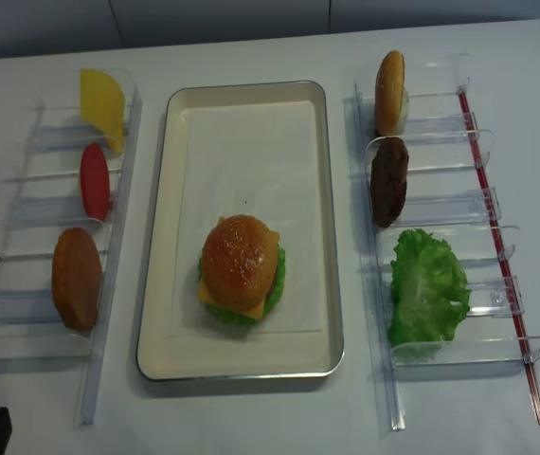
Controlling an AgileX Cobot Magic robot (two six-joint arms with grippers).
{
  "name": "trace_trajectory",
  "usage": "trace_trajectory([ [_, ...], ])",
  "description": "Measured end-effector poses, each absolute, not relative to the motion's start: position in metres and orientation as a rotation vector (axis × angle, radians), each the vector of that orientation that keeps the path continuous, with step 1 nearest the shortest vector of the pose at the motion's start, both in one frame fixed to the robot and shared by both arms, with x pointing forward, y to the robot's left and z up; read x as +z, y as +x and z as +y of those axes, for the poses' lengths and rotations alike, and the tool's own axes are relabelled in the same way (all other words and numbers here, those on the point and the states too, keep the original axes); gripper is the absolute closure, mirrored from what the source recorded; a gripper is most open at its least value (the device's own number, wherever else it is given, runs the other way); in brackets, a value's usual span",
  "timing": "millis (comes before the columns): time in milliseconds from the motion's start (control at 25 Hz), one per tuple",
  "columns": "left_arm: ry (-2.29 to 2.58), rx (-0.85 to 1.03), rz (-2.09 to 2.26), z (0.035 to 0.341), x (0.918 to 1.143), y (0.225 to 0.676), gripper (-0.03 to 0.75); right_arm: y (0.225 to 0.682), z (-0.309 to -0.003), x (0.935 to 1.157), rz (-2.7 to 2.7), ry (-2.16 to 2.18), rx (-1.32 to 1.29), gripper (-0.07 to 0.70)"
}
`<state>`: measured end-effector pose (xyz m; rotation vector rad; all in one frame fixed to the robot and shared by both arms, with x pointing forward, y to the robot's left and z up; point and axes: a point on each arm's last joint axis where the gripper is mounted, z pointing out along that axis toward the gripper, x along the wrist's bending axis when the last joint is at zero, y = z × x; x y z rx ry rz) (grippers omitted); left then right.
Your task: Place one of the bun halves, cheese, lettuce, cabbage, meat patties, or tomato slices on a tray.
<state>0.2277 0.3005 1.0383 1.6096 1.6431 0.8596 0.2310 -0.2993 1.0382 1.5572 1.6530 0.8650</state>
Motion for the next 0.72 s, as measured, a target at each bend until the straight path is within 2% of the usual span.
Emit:
trace_trajectory([
  [400,1.610,0.860,1.643,0.3005,1.0383,0.2277,0.260,0.2310,-0.2993,1.0382,1.653,1.557,0.865,0.617],
  [480,1.610,0.860,1.643,0.3005,1.0383,0.2277,0.260,0.2310,-0.2993,1.0382,1.653,1.557,0.865,0.584],
  [520,1.610,0.860,1.643,0.3005,1.0383,0.2277,0.259,0.2310,-0.2987,1.0382,1.656,1.559,0.873,0.527],
  [560,1.610,0.860,1.643,0.3005,1.0383,0.2277,0.259,0.2310,-0.2987,1.0382,1.656,1.559,0.873,0.527],
  [600,1.610,0.860,1.643,0.3005,1.0383,0.2277,0.259,0.2310,-0.2987,1.0382,1.656,1.559,0.873,0.496],
  [720,1.610,0.860,1.643,0.3005,1.0383,0.2277,0.259,0.2310,-0.2987,1.0382,1.656,1.559,0.873,0.359],
])
